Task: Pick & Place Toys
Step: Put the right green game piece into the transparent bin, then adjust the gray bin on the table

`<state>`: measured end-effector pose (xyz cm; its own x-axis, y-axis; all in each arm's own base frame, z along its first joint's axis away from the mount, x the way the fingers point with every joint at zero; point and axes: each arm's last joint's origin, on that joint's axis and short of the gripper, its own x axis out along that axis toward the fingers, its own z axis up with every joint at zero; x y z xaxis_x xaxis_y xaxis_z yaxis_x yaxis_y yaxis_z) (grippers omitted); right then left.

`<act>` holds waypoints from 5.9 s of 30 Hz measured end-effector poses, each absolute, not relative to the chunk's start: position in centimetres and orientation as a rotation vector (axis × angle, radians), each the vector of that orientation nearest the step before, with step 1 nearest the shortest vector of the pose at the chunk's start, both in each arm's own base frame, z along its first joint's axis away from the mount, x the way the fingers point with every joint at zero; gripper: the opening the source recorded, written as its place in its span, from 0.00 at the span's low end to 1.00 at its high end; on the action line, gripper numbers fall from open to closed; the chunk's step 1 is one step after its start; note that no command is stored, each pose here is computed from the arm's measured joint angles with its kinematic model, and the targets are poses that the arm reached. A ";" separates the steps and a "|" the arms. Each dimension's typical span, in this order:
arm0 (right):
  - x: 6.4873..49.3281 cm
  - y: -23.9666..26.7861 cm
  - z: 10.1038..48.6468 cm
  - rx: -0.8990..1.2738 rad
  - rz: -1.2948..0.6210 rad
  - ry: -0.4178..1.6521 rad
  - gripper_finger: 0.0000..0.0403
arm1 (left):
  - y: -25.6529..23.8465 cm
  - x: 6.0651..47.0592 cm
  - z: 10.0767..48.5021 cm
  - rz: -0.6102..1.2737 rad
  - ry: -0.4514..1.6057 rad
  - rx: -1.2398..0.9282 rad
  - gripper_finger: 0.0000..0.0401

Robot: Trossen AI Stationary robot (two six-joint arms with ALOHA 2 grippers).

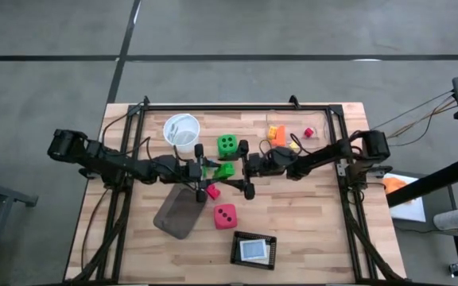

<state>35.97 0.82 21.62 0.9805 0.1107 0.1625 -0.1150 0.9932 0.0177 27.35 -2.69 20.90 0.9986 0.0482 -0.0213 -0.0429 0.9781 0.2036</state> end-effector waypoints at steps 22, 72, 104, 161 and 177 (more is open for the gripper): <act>36.0 1.3 21.4 -0.033 0.097 -0.145 0.41 | -2.7 27.3 20.4 0.032 0.092 0.222 0.45; 22.0 -3.8 18.2 -0.204 -0.981 0.057 0.41 | -0.9 13.7 20.6 0.098 0.069 0.162 0.83; 21.2 -10.8 15.9 0.001 -1.125 0.747 0.41 | -0.8 13.8 20.5 0.120 0.081 0.160 0.83; 24.4 0.2 20.6 0.004 -0.444 0.369 0.61 | -0.8 26.5 19.8 0.147 0.803 0.324 0.83; 24.3 0.9 20.6 -0.017 -0.415 0.374 0.61 | -1.0 26.4 19.0 0.055 1.052 0.308 0.83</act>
<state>24.33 0.88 20.56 0.8478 -0.3970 -0.3515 0.3908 0.9159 -0.0918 26.42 -1.02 19.01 0.4988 0.1907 -0.8455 0.1020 0.9558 0.2758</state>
